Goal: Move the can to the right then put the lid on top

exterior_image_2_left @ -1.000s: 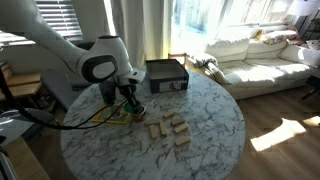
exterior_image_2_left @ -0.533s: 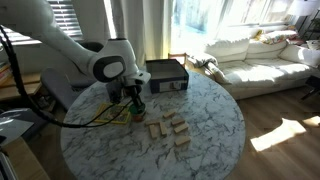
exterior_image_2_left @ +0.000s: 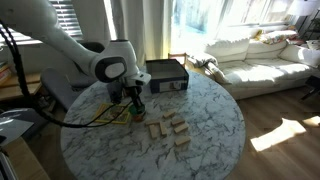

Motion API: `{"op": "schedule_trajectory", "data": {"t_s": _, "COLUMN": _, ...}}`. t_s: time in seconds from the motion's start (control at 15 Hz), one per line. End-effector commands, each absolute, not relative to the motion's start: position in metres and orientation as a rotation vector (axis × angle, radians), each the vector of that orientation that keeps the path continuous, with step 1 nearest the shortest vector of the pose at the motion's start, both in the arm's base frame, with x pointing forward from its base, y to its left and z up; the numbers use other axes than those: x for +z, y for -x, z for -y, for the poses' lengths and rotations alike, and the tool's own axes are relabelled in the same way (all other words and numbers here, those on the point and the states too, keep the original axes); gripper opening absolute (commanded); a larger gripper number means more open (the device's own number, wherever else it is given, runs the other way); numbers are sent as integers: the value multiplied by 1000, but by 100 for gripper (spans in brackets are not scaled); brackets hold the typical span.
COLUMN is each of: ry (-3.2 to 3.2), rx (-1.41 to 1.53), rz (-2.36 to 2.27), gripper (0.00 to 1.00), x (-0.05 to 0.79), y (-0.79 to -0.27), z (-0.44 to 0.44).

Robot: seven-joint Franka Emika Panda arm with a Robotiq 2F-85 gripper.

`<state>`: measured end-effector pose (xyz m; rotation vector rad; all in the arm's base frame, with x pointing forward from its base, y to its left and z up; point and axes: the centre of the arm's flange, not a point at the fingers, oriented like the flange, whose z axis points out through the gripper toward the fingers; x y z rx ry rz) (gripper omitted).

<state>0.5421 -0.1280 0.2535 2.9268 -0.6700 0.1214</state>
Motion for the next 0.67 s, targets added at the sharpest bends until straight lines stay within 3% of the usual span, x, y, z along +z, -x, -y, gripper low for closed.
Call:
{"op": "schedule_trajectory", "data": {"t_s": 0.0, "ry": -2939, "rx": 93, "rz": 691, "gripper": 0, "x": 249, "y": -547, "z": 124}}
{"op": "schedule_trajectory", "data": {"t_s": 0.6, "ry": -2928, "rx": 104, "rz": 713, "gripper": 0, "x": 248, "y": -549, "z": 126}}
